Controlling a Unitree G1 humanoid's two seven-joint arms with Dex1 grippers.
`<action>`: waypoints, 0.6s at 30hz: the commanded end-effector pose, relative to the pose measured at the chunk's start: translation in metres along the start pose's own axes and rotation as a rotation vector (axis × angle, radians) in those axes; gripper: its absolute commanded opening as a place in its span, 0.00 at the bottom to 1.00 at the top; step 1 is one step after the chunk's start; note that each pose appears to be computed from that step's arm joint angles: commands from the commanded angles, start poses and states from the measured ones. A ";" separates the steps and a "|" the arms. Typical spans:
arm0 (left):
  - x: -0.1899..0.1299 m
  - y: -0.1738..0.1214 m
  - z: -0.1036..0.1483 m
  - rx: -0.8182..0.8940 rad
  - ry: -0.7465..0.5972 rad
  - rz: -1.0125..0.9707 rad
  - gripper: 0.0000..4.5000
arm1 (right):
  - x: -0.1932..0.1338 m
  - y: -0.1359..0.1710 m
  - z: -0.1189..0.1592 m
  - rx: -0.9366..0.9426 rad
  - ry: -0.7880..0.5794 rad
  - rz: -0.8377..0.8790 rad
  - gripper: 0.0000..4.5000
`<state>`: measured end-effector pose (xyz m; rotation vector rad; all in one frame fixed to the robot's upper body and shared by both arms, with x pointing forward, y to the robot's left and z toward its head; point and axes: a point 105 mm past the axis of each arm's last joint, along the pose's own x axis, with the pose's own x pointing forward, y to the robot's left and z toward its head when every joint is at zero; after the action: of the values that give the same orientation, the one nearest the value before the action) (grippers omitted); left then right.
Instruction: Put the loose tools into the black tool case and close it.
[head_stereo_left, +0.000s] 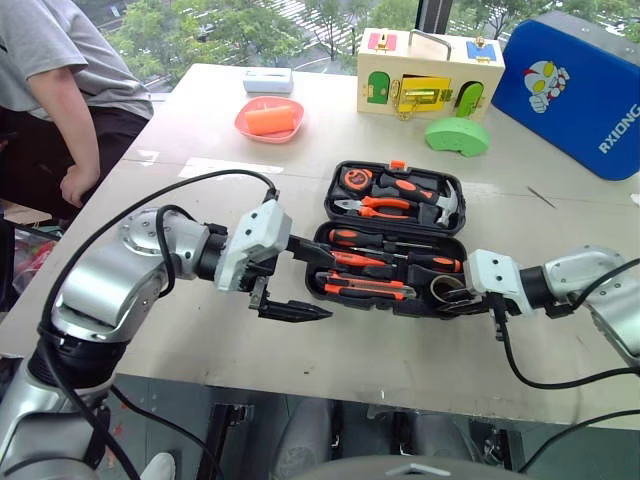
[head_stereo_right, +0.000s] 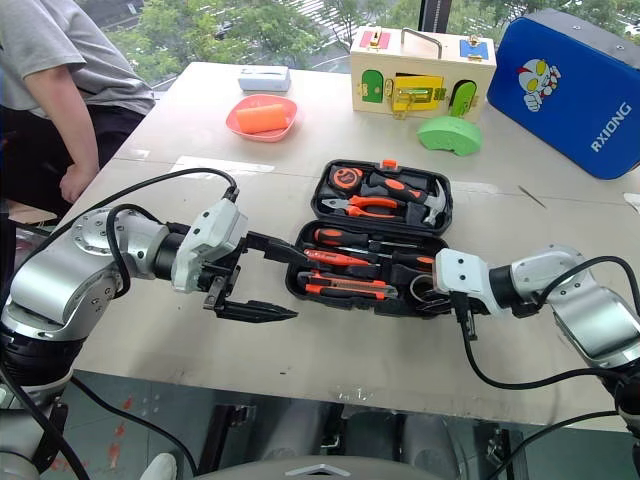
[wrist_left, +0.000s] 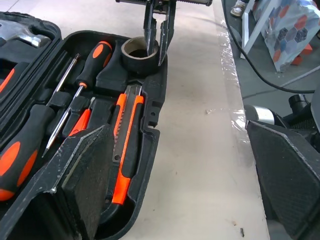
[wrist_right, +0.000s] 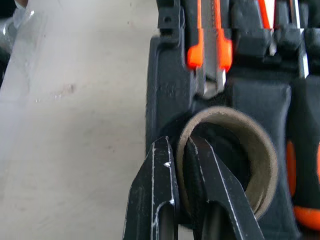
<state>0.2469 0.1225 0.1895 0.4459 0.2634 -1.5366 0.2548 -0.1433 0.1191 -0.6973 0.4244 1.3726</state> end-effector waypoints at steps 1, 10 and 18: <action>-0.002 0.003 0.009 0.052 -0.010 0.014 1.00 | -0.005 -0.001 0.006 -0.022 -0.006 -0.009 0.01; -0.002 0.006 0.010 0.060 -0.012 0.018 1.00 | 0.000 0.000 0.007 -0.018 -0.009 -0.006 0.01; -0.002 0.006 0.010 0.057 -0.015 0.021 1.00 | -0.002 0.001 0.011 -0.008 -0.035 -0.004 0.40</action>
<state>0.2539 0.1222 0.1929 0.4520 0.2390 -1.5200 0.2591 -0.1434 0.1241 -0.6885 0.4090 1.3423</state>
